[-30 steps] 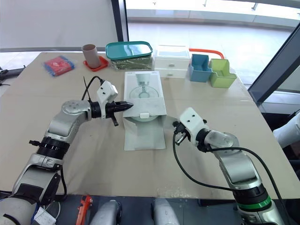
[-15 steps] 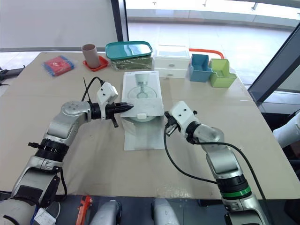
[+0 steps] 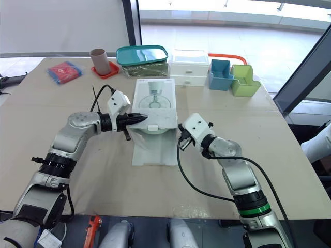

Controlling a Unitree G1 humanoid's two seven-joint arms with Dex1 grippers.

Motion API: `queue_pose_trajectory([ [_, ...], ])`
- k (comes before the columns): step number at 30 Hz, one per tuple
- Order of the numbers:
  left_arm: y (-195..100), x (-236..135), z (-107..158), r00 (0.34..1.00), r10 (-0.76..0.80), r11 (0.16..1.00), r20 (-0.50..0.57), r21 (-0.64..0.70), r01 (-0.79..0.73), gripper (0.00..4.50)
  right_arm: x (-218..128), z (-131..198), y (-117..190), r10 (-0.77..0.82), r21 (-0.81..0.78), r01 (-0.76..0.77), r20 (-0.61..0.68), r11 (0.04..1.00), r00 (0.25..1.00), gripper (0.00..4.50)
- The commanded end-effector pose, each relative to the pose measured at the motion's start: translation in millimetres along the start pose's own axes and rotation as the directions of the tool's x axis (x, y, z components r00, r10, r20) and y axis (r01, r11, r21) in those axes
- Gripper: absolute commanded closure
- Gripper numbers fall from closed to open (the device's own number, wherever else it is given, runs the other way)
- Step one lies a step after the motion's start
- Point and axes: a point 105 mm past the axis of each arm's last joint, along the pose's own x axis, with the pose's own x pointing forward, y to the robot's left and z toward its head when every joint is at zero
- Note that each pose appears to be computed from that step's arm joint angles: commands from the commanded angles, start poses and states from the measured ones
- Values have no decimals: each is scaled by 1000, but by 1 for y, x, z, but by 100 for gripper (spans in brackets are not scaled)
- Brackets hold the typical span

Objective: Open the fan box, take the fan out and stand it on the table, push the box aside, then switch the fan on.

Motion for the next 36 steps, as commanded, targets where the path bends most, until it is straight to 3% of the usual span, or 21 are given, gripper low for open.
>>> queue_pose_trajectory([
  [1, -3, 2, 7, 1000, -18, 1000, 25, 13, 17, 450, -3, 12, -10, -27, -32, 28, 44, 999, 999, 447],
  [26, -4, 5, 8, 999, -33, 999, 19, 22, 32, 450, -7, 8, -16, -52, 6, 52, 50, 999, 997, 447],
  [36, -2, 2, 6, 1000, -24, 999, 15, 26, 23, 450, -28, 18, -68, -187, -45, 191, 74, 981, 980, 447],
])
